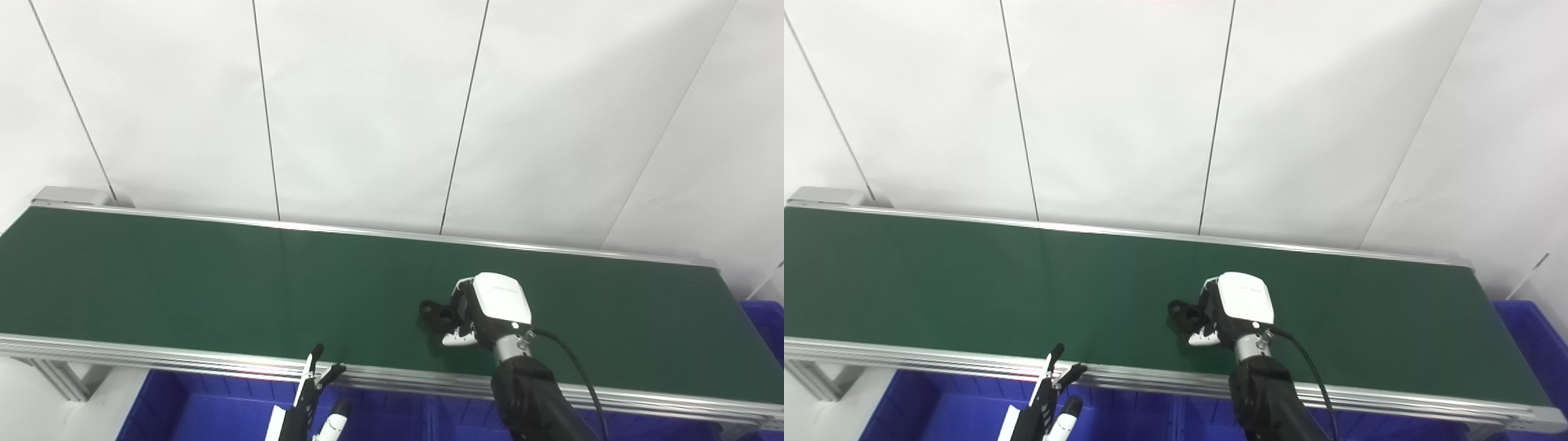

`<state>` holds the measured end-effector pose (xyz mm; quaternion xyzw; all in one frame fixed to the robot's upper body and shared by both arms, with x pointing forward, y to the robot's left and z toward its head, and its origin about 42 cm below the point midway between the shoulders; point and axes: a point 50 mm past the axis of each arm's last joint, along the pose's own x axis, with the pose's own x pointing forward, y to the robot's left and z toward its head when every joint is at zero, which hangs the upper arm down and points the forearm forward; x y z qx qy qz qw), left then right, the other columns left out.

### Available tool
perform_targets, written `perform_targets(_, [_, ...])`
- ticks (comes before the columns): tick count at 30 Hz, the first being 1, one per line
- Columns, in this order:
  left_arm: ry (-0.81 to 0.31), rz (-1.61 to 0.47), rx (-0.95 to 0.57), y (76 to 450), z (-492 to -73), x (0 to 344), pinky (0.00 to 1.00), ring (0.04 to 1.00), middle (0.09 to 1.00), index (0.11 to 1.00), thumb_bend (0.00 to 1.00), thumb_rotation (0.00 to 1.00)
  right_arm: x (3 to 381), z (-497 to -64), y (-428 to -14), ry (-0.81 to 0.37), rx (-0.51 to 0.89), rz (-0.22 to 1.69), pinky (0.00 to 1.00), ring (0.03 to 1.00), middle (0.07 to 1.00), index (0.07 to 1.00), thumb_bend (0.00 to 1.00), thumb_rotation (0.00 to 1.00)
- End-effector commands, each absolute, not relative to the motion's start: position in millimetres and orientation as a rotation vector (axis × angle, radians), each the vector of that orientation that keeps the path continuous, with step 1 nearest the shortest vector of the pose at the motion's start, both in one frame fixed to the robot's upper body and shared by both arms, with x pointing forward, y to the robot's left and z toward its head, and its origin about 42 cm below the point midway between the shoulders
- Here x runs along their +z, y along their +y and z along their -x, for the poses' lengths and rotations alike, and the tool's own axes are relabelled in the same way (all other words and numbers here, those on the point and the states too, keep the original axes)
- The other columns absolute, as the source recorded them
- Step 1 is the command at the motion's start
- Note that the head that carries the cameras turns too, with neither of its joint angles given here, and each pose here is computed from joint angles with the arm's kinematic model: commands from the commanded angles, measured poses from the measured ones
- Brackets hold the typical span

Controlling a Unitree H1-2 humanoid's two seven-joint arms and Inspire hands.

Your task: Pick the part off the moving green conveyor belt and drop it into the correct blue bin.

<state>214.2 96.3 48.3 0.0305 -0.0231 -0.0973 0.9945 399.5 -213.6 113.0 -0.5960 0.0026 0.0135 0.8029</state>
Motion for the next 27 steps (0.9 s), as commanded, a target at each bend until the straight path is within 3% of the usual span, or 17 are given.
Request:
perform_targets(1, [-0.001, 0.036, -0.218, 60.4, -185.5, 47.7, 0.98, 0.905, 0.862, 1.0, 0.49, 0.88, 133.1, -393.4, -201.6, -0.086, 0.055, 1.252, 0.17, 0.22, 0.288, 0.483, 0.5, 0.16])
perform_targets(9, [0.004, 0.029, -0.232, 65.2, -191.5, 44.5, 1.0, 0.919, 0.862, 1.0, 0.51, 0.91, 174.6, -367.0, -211.0, -0.204, 0.059, 1.276, 0.21, 0.275, 0.365, 0.489, 0.5, 0.16])
perform_targets(13, [0.008, 0.025, -0.24, 67.2, -193.0, 42.4, 1.0, 0.92, 0.858, 1.0, 0.51, 0.92, 189.4, -354.2, -222.7, -0.251, 0.045, 1.267, 0.2, 0.267, 0.359, 0.49, 0.5, 0.15])
perform_targets(23, [0.02, 0.009, -0.245, 73.1, -194.8, 41.1, 1.0, 0.921, 0.853, 1.0, 0.54, 0.92, 188.4, -309.4, -235.7, -0.248, 0.028, 1.189, 0.18, 0.242, 0.335, 0.489, 0.5, 0.15])
perform_targets(27, [0.012, 0.011, -0.245, 79.1, -196.1, 47.4, 1.0, 0.915, 0.856, 1.0, 0.51, 0.92, 182.2, -287.9, -237.0, -0.2, 0.057, 1.209, 0.27, 0.353, 0.443, 0.492, 0.49, 0.16])
